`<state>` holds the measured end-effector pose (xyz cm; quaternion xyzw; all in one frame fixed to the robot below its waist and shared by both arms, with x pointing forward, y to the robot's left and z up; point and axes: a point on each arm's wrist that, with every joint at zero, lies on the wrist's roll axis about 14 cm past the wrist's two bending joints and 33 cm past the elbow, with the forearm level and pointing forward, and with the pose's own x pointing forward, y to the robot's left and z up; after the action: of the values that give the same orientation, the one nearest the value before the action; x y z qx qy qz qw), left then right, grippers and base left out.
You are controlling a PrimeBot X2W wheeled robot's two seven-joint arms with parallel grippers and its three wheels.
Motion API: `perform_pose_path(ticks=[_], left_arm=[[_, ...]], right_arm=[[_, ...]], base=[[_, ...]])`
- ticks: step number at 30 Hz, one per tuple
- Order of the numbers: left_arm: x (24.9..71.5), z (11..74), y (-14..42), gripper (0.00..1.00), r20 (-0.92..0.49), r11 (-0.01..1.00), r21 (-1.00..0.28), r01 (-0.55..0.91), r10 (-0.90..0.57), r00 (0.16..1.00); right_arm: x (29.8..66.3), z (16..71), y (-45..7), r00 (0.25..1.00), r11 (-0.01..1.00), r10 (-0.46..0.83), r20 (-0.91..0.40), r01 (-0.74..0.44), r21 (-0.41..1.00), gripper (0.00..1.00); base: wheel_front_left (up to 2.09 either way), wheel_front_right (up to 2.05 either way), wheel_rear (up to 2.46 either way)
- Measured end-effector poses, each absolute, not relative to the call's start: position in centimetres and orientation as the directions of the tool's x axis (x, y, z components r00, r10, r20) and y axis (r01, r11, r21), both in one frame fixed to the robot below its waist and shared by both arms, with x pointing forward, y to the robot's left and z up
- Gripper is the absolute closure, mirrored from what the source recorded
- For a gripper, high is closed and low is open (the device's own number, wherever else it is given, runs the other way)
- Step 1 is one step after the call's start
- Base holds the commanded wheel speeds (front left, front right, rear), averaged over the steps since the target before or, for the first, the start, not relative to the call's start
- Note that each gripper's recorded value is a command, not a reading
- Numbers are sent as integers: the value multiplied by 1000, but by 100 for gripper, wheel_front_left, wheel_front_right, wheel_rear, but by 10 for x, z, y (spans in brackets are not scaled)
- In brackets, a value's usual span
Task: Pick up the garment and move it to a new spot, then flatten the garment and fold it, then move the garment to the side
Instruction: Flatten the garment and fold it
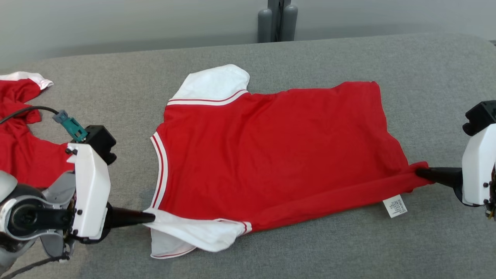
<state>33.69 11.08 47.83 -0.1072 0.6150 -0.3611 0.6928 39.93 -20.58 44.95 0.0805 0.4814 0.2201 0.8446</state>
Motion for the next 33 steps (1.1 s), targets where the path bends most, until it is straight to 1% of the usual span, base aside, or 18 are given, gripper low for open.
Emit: perform_pose_path(ticks=[7,17,21,27,32,33], left_arm=[[380,466,107,100,-781,736,-572,362,-623,32],[431,446,101,100,-794,759,-538,367,-602,82],[440,441,96,100,-792,757,-542,365,-605,80],[460,431,94,100,-792,765,-526,372,-600,113],[464,425,92,100,-792,765,-525,372,-600,115],[466,424,92,76,-794,768,-519,375,-595,122]], right_arm=[[414,434,-207,447,893,450,-773,-229,387,100],[434,416,-204,442,898,440,-782,-193,396,100],[438,411,-204,435,900,435,-788,-184,395,100],[447,407,-206,440,907,418,-794,-166,386,100],[450,408,-209,451,911,409,-793,-155,381,100],[451,409,-209,455,912,407,-792,-155,380,95]], base=[[0,0,0],[0,0,0],[0,0,0],[0,0,0],[0,0,0],[0,0,0]])
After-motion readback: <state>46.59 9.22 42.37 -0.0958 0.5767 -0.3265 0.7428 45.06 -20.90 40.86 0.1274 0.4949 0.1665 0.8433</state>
